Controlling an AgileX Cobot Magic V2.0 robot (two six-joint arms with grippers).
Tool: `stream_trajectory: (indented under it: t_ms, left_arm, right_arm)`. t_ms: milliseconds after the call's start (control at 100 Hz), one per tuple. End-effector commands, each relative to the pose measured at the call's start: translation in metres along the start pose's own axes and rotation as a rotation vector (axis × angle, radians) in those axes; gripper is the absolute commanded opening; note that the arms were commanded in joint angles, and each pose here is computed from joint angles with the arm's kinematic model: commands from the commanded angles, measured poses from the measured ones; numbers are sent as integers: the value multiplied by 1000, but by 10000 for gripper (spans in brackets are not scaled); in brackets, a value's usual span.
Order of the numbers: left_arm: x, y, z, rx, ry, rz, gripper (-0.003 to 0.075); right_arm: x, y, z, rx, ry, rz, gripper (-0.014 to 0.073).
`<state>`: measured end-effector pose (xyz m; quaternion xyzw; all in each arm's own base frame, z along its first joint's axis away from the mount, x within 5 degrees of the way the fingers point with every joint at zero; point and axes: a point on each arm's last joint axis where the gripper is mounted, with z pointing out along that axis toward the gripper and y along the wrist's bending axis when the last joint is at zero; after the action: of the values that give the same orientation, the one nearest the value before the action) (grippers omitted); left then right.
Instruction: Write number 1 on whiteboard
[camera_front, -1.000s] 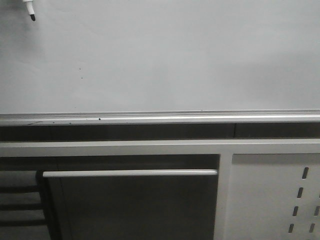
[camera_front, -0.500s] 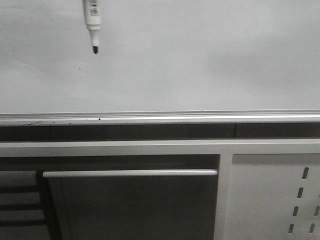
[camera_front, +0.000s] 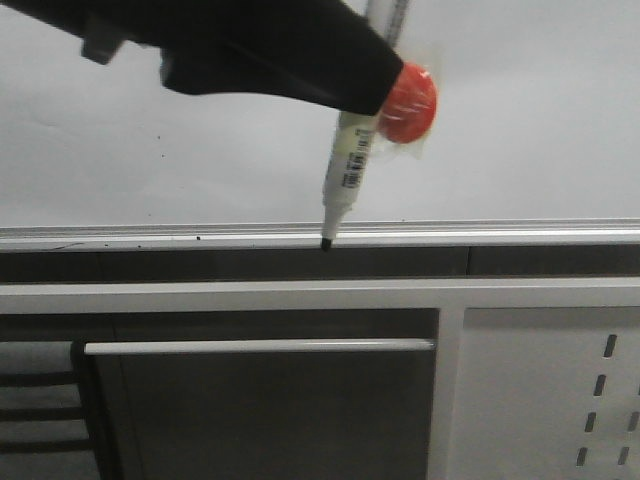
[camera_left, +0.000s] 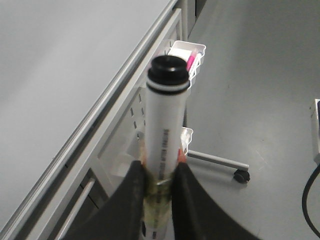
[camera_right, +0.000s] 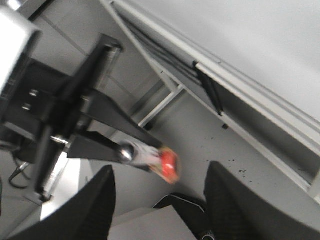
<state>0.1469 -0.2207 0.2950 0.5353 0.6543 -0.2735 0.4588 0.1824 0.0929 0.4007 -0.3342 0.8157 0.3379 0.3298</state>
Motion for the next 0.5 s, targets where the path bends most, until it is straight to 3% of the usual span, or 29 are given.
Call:
stream_trajectory:
  t_ms: [0,490]
  left_arm:
    - [-19,1,-2,-24,-62,-9,-20]
    - [-24,4,-1,-40,-72,-5,-20]
  right_arm:
    - [-13,10,1,-62,-6,-52,362]
    - [-17,12,26,-110,32,-76,362]
